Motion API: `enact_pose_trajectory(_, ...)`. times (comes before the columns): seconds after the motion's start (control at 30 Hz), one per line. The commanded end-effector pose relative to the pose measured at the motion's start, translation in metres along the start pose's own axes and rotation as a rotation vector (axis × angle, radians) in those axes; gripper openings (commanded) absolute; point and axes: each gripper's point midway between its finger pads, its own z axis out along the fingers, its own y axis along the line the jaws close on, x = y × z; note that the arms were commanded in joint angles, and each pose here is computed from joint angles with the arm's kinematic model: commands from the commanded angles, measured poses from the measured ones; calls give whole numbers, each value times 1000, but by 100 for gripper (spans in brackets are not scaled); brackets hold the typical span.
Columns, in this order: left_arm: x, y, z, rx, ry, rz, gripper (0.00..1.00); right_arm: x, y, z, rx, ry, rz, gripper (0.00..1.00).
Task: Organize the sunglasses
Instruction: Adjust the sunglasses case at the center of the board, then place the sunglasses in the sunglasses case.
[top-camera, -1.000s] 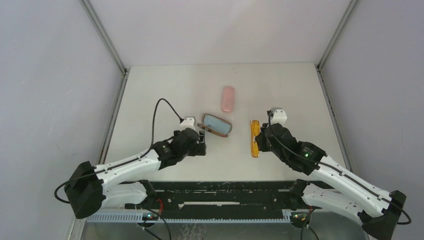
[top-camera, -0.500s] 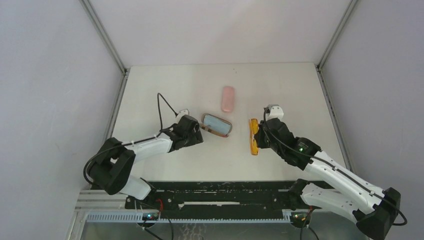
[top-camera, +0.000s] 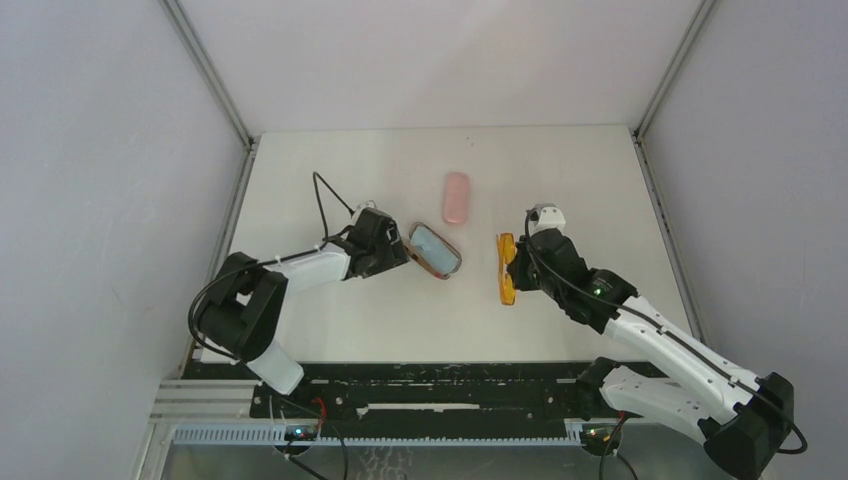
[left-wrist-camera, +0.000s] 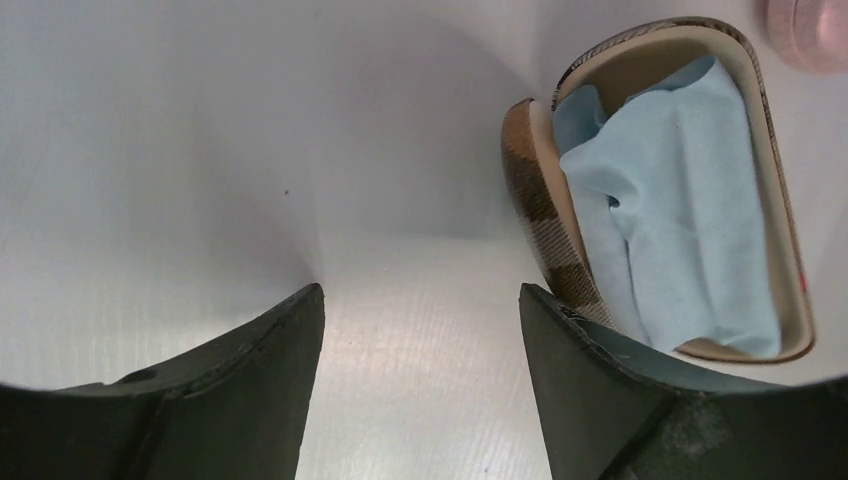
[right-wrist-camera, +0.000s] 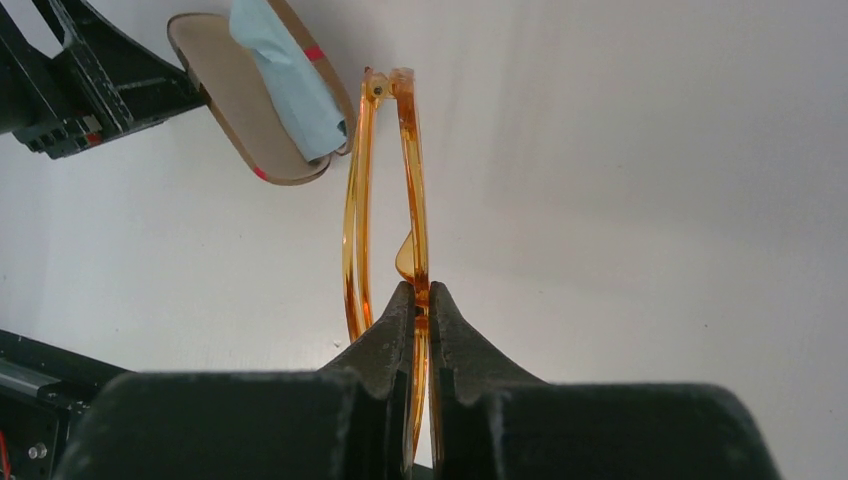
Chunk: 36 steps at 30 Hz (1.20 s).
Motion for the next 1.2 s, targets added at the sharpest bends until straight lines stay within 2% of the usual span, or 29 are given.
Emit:
enact_pose_trajectory(0.0,-21,-24,1,72,-7,-17,76,-12,5,4,-32,-37,-9,0)
enact_pose_trajectory(0.57,-31,-47,9,160,19,25,77,-18,20,30,-133,5,19,0)
enact_pose_trajectory(0.77,-37,-56,7,190,18,57,78,-30,39,47,-237,33,53,0)
enact_pose_trajectory(1.17,-45,-65,10,213,5,81,78,-51,66,109,-347,147,117,0)
